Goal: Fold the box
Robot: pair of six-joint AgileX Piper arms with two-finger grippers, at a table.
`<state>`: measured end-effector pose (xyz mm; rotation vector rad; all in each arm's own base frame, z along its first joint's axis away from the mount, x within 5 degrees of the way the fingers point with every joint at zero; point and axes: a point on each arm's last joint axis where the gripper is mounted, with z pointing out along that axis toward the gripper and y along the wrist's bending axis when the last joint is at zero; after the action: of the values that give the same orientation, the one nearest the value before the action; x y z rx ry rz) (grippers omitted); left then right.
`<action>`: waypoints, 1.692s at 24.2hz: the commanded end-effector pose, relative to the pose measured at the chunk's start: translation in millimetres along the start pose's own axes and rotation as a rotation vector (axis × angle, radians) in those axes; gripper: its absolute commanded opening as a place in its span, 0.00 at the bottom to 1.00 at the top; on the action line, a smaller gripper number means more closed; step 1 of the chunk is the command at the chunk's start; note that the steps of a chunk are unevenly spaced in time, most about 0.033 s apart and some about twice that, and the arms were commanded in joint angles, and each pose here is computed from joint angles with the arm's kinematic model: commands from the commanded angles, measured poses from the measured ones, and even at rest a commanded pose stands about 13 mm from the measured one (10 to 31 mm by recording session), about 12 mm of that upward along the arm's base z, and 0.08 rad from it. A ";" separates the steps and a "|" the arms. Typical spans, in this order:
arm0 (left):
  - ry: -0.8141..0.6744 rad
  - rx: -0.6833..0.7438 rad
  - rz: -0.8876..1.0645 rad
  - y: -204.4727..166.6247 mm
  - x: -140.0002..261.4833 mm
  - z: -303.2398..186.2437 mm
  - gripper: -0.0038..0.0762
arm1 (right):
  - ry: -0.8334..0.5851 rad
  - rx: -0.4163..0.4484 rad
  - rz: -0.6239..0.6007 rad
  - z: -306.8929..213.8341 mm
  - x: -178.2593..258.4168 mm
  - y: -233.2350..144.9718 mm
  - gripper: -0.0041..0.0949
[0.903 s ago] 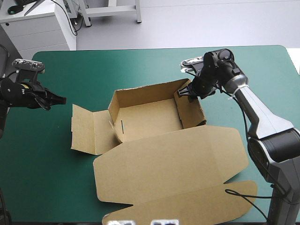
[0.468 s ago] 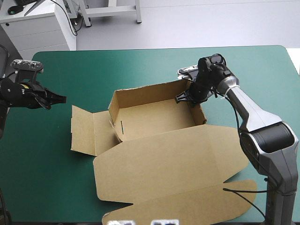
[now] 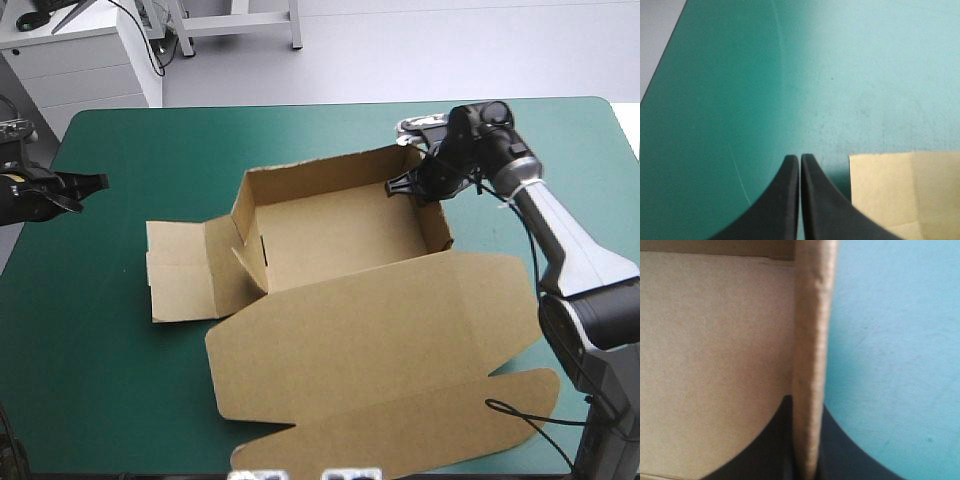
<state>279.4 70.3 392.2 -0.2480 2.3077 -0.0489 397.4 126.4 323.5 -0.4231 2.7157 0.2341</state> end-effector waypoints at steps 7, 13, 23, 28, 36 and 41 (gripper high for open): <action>-0.058 0.131 -0.156 20.2 -11.9 11.6 0.04 | -0.410 -0.066 0.088 -159.1 25.7 -35.7 0.02; -0.007 0.700 -0.269 -12.9 -17.2 39.5 0.04 | -0.523 -0.200 0.098 -198.8 41.9 -41.1 0.02; 0.012 1.100 -0.173 -75.1 -16.9 3.6 0.04 | -0.617 -0.286 0.098 -203.9 33.9 -32.2 0.02; -0.016 1.142 -0.095 -93.4 -13.8 -21.2 0.04 | -0.644 -0.268 0.096 -204.9 31.9 -33.8 0.02; -0.106 1.187 -0.056 -101.3 -13.9 -57.7 0.04 | -0.652 -0.268 0.103 -201.7 28.6 -35.9 0.02; -0.141 1.182 -0.017 -103.5 -10.4 -77.9 0.04 | -0.648 -0.295 0.069 -195.9 23.5 -20.8 0.02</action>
<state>272.6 -21.4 437.1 0.2260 1.8813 -1.2139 328.5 44.6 465.5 -0.2639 2.2014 0.6058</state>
